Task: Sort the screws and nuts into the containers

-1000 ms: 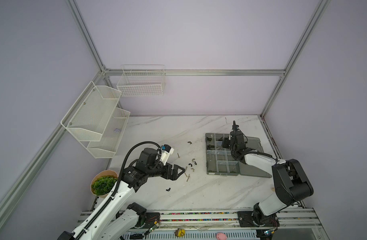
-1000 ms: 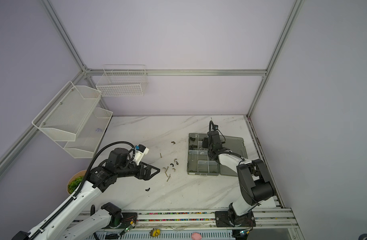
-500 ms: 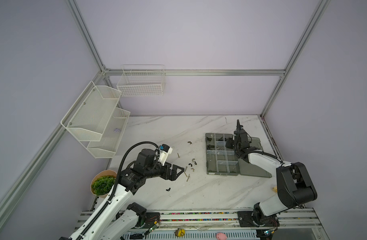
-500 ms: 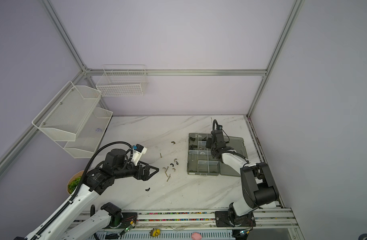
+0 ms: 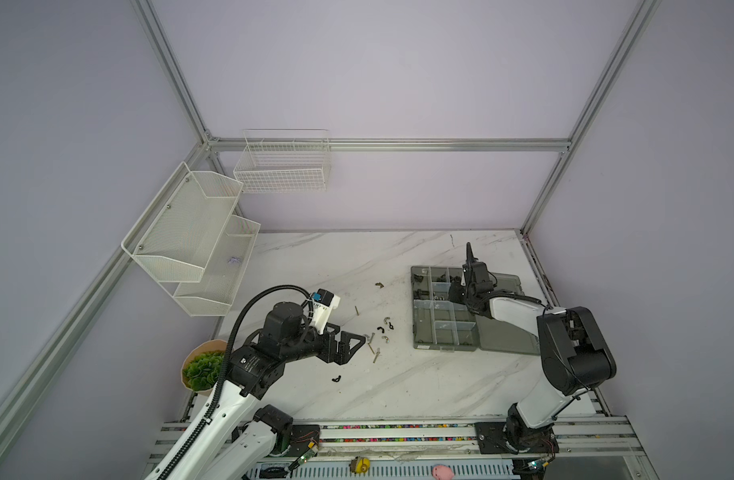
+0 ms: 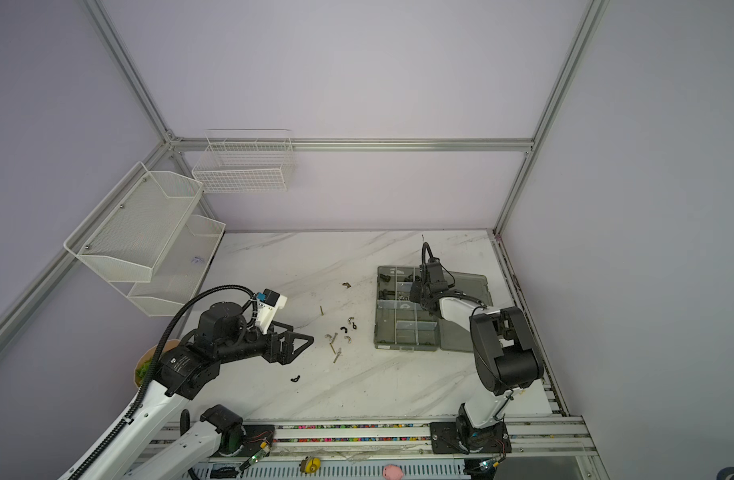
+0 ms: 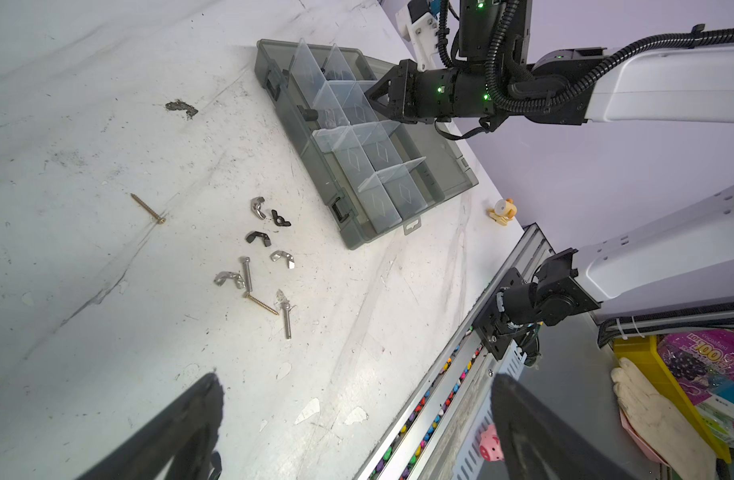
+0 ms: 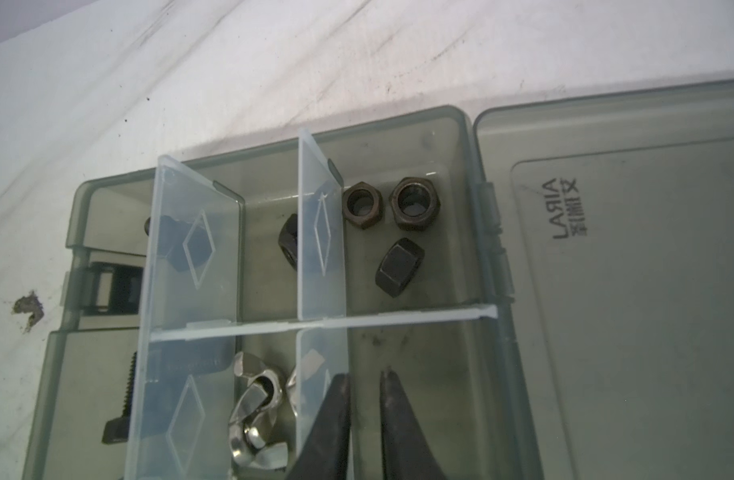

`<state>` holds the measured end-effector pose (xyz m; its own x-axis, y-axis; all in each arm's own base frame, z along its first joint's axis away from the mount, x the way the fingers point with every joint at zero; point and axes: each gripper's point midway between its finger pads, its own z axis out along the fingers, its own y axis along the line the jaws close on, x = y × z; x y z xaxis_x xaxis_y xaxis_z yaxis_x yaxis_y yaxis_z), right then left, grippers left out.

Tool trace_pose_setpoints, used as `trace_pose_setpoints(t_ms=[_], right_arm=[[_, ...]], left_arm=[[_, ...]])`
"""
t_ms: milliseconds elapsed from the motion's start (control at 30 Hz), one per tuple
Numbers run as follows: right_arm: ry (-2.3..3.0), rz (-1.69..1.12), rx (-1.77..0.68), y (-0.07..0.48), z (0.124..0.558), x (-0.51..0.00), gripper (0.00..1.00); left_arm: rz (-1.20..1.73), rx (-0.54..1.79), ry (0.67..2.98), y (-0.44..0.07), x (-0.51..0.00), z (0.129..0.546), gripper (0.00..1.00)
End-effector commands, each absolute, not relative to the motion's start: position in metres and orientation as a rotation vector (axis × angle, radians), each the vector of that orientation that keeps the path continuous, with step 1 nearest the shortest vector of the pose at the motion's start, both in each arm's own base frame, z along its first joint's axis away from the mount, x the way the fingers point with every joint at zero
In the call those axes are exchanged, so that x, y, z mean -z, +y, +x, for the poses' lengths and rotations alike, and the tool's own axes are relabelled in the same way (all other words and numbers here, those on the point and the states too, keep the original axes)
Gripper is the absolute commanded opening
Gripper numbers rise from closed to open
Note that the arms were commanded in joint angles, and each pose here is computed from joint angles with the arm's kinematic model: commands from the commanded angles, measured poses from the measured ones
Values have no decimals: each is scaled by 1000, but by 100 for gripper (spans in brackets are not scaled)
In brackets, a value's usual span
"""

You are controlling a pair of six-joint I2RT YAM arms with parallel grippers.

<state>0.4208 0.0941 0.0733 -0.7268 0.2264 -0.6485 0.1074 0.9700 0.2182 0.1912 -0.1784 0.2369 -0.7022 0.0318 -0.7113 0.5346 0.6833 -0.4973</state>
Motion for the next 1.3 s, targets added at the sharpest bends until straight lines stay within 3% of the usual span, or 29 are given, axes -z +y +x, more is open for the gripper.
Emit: trace_pose_setpoints(t_ms=[0, 333, 567, 700, 867, 1033, 1267], right_arm=[[2335, 259, -157, 83, 423, -105, 22], [2298, 203, -186, 86, 416, -125, 26], [2183, -218, -526, 216, 395, -160, 31], [2191, -445, -561, 290, 355, -145, 32], [2334, -510, -497, 323, 336, -92, 30], [2420, -489, -389, 332, 334, -56, 30], [2453, -428, -330, 328, 340, -46, 30]], left_arm=[[443, 945, 2177, -178, -235, 188, 100], [445, 947, 2169, -178, -237, 187, 100], [430, 925, 2171, -176, -237, 189, 100], [423, 917, 2181, -175, -234, 190, 100], [419, 913, 2196, -175, -232, 191, 100], [414, 908, 2186, -174, -234, 191, 100], [414, 908, 2181, -173, -235, 190, 100]])
